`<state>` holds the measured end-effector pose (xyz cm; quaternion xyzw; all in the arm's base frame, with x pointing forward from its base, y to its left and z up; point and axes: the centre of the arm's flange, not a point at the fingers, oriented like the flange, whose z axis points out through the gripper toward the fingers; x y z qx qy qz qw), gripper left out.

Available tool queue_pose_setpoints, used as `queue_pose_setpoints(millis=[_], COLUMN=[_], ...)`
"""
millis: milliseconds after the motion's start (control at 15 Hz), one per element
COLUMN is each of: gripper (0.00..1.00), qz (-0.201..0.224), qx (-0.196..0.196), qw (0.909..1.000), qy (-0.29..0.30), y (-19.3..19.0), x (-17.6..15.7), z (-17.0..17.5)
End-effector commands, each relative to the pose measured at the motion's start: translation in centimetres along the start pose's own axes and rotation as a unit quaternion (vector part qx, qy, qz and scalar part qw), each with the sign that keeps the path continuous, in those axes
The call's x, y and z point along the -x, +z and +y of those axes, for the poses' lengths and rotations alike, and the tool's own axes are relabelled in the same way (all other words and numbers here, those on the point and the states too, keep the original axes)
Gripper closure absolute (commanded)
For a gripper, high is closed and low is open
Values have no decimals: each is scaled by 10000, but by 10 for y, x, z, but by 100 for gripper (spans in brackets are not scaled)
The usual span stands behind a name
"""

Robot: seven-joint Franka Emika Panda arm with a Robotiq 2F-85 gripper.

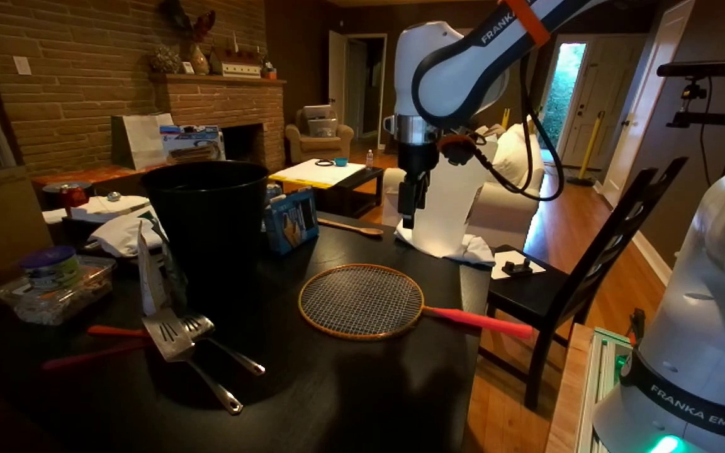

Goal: Put the packet on the tennis racket then use the racket to put the packet in the black bin.

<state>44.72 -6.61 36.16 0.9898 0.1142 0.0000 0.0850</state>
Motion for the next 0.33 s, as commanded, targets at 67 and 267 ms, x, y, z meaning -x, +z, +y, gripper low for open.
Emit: queue_pose_setpoints(millis=[67,267], gripper=[0,0], qz=[20,-15], qx=[9,-2], qw=[10000,10000], qy=[9,3], y=[-3,0], x=[0,0], z=[1,0])
